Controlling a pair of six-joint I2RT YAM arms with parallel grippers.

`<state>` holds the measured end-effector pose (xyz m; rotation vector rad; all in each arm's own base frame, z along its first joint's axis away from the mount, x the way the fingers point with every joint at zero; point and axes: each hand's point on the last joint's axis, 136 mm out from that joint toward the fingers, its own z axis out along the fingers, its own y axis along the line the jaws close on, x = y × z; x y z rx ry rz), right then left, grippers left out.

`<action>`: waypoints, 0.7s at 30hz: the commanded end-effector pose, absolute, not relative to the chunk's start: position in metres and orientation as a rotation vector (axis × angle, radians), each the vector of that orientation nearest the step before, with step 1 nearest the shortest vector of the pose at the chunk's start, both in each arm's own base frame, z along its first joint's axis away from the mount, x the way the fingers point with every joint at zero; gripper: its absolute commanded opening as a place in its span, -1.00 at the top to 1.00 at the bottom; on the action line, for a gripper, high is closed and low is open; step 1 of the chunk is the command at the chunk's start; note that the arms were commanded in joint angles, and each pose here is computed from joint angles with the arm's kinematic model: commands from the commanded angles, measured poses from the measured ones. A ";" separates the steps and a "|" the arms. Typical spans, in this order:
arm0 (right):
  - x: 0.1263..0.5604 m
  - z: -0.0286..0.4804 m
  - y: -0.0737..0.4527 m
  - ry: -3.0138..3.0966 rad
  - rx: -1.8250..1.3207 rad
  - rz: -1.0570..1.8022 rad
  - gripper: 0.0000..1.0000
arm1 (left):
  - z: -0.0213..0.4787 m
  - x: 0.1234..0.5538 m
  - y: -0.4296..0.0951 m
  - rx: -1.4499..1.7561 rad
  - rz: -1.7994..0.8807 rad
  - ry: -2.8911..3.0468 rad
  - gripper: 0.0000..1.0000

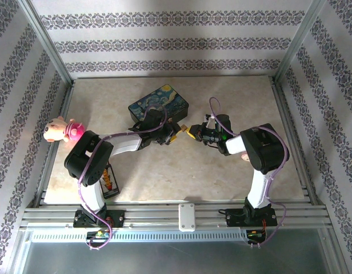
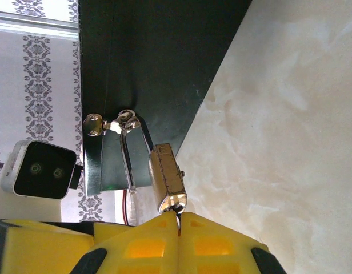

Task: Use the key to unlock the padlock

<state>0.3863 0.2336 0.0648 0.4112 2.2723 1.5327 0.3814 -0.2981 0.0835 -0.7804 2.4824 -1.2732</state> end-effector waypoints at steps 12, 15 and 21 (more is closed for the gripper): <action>0.390 0.087 0.258 2.261 0.254 1.419 1.00 | 0.076 0.379 -0.270 -0.792 -1.017 2.493 -0.23; 0.388 0.090 0.261 2.277 0.219 1.375 1.00 | 0.080 0.390 -0.267 -0.782 -0.981 2.452 -0.36; 0.385 0.100 0.269 2.294 0.132 1.271 1.00 | 0.089 0.412 -0.269 -0.757 -0.944 2.385 -0.74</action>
